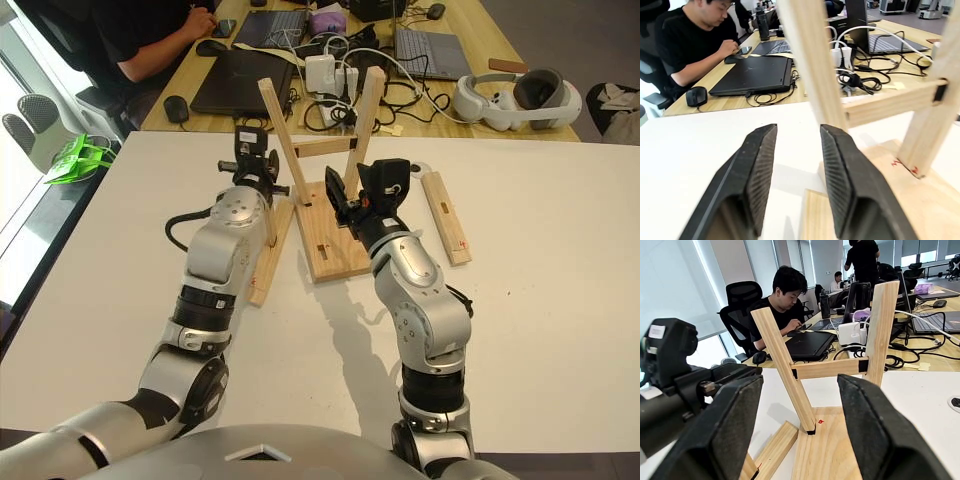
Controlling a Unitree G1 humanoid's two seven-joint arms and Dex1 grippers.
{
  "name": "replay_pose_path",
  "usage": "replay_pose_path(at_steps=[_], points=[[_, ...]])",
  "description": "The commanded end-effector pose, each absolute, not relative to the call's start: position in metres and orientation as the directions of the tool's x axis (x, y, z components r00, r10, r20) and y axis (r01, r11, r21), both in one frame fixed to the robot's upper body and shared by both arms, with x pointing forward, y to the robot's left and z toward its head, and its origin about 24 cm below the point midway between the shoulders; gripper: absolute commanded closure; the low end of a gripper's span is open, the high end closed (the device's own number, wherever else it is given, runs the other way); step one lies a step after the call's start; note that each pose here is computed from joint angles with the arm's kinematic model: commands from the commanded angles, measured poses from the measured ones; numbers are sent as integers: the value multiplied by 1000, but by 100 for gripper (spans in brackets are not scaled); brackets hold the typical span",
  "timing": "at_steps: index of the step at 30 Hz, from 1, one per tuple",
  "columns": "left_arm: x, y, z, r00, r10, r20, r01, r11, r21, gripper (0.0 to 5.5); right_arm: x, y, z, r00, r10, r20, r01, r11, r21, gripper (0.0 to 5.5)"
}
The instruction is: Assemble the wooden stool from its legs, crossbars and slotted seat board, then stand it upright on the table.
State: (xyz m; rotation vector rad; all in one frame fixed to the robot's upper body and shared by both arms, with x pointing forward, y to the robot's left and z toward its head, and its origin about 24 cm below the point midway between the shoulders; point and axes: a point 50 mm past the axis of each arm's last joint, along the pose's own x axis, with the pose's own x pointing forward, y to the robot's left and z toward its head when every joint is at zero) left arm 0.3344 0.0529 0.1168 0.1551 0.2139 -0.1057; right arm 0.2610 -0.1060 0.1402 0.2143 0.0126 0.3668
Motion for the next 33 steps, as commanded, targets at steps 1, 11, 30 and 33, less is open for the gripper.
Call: replay_pose_path(at_steps=[1,11,30,33], points=[[318,69,50,862,-46,-506,170,964,203,394,262,-108,142,937,350,25,-347,915,207,276],[335,83,140,977,-53,-206,91,980,178,394,262,-108,142,942,335,25,-332,918,216,276],[283,60,114,933,-143,-331,199,969,144,394,271,-129,152,962,267,55,-272,947,172,276],[261,16,116,858,-349,-376,378,926,4,394,282,-145,162,972,219,86,-229,963,140,276]])
